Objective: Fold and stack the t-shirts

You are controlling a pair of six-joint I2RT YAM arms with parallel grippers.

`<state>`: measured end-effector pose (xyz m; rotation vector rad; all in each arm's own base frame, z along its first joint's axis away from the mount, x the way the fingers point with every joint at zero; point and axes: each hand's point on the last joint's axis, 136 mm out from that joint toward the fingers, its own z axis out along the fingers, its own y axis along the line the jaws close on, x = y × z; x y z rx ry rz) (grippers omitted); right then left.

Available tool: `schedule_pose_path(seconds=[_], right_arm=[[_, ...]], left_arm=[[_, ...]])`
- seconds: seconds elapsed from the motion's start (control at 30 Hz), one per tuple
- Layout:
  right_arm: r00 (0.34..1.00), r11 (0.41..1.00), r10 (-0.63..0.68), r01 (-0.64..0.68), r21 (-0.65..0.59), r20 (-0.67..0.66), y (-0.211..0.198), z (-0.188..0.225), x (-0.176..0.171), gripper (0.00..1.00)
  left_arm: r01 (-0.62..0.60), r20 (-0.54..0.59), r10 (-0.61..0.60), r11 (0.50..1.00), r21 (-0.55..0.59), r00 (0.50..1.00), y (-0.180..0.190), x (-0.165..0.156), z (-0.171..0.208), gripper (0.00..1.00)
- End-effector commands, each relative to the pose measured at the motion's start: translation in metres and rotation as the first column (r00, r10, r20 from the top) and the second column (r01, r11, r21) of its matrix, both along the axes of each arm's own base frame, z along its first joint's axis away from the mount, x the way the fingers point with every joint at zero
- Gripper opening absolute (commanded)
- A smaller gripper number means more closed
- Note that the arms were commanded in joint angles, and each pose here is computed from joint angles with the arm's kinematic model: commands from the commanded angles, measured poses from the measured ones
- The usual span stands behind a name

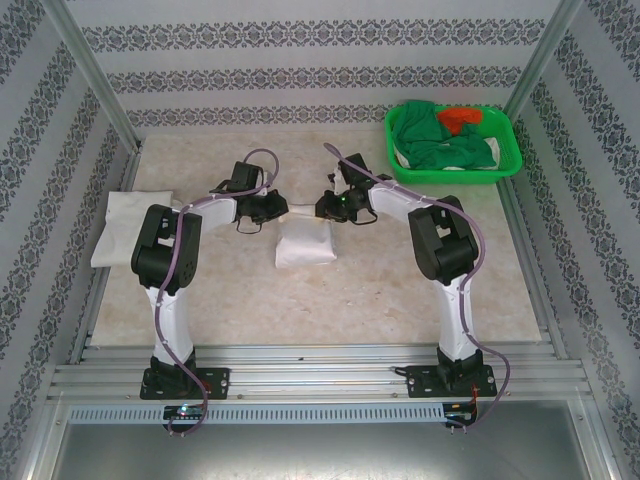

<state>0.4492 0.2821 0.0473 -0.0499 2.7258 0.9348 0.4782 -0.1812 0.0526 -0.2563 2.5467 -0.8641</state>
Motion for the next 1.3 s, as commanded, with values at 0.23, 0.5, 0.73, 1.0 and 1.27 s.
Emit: schedule_pose_path(seconds=[0.23,0.5,0.73,1.0,1.27], right_arm=[[0.985,0.997,-0.044,0.054,-0.054,0.169,-0.030,0.065,-0.023,0.73],[0.993,0.996,-0.046,0.053,-0.066,0.105,-0.031,0.055,-0.071,0.69],[0.998,0.996,-0.038,0.042,-0.082,0.049,-0.013,0.033,-0.070,0.50],[0.993,0.982,-0.094,0.080,-0.173,-0.073,-0.021,-0.006,-0.064,0.38],[0.996,0.986,-0.068,0.060,-0.154,-0.049,-0.019,0.009,-0.064,0.42]], left_arm=[[-0.023,0.156,0.013,0.998,0.062,0.988,0.020,0.001,0.073,0.64],[0.243,0.115,-0.244,0.970,0.019,0.963,-0.012,-0.072,0.088,0.76],[0.332,0.007,-0.332,0.943,0.003,0.943,-0.025,-0.104,0.042,0.28],[0.279,-0.095,-0.271,0.956,0.093,0.958,-0.009,-0.097,-0.012,0.22],[0.269,-0.110,-0.258,0.958,0.100,0.960,-0.007,-0.096,-0.021,0.23]])
